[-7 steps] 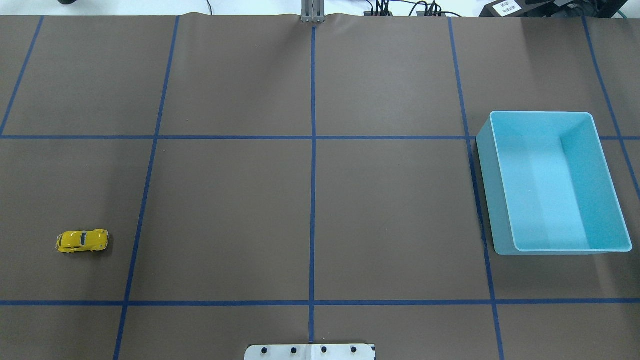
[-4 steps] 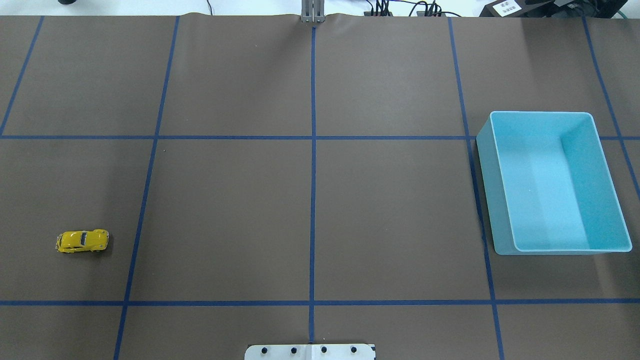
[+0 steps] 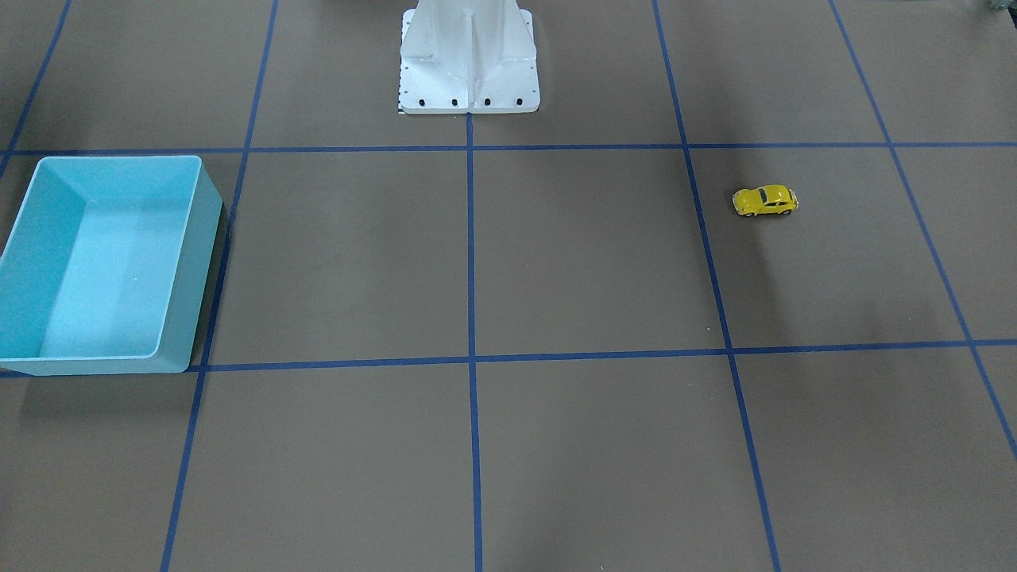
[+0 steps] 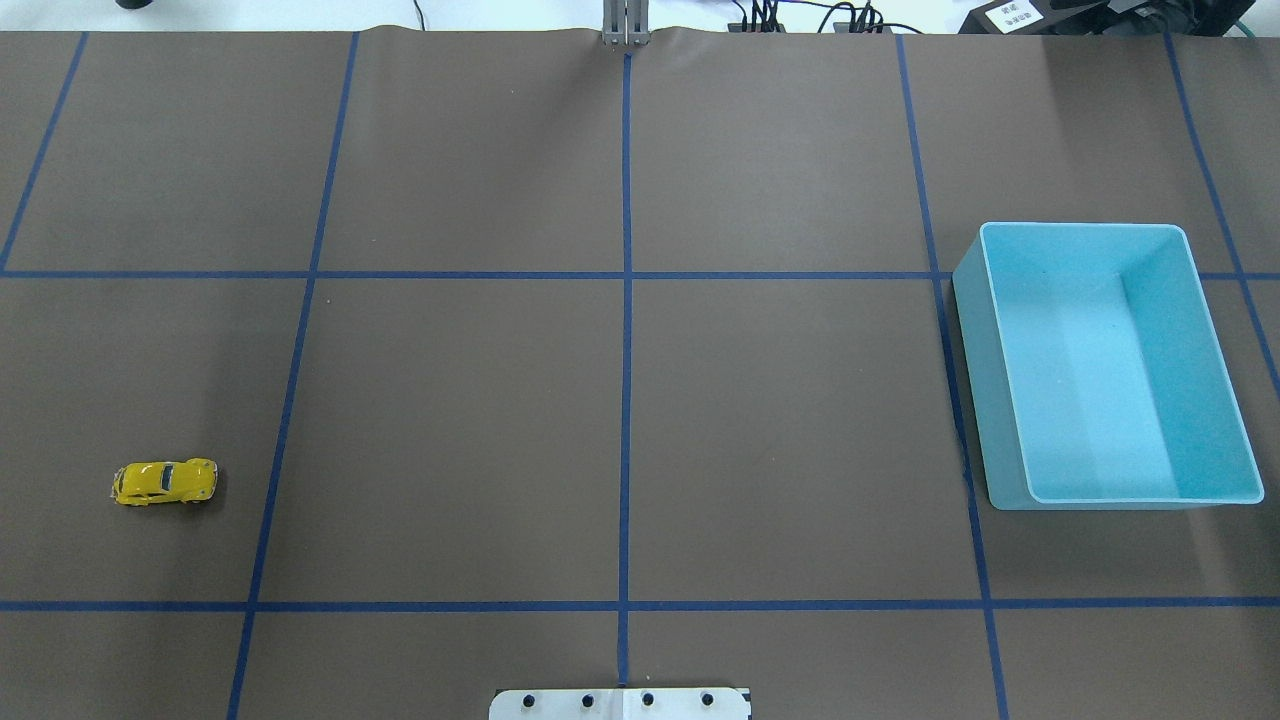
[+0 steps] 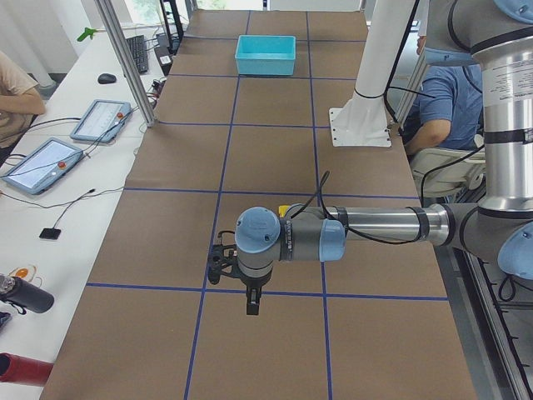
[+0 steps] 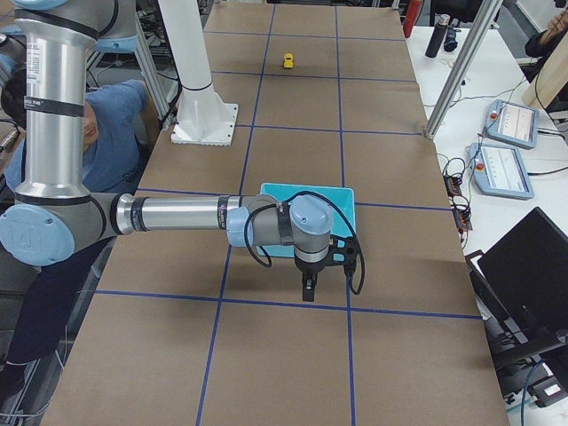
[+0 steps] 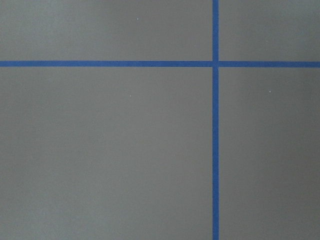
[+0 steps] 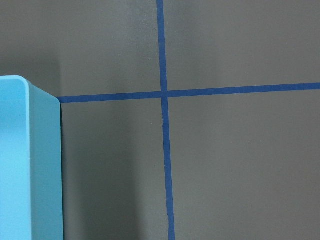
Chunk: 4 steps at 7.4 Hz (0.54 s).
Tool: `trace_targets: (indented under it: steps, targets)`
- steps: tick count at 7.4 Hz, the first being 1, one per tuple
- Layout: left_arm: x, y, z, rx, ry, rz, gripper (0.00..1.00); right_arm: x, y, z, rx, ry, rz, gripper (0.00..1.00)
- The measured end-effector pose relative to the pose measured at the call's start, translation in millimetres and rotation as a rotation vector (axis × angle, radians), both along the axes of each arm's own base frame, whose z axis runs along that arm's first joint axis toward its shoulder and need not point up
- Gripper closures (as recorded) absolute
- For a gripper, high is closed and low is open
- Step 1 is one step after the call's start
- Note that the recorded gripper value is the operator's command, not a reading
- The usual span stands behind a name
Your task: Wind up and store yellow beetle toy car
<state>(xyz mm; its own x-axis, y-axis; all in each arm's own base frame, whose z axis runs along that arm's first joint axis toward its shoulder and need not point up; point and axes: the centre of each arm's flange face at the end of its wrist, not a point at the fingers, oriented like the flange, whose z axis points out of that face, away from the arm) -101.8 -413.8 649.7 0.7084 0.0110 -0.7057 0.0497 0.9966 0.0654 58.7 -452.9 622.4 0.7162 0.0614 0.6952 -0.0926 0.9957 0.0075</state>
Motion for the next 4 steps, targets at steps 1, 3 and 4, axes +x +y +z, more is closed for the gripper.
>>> trace_targets:
  steps: [1,3,4]
  targets:
    - [2,-2,-5,0.011,0.003,0.004,0.00,0,0,0,0.000,-0.001,0.000,0.00]
    - [13,-11,-17,0.037,0.003,0.032,0.00,0,0,0,-0.001,-0.001,-0.001,0.00]
    - [22,-15,-21,0.047,0.003,0.053,0.00,0,0,0,-0.001,-0.001,0.000,0.00]
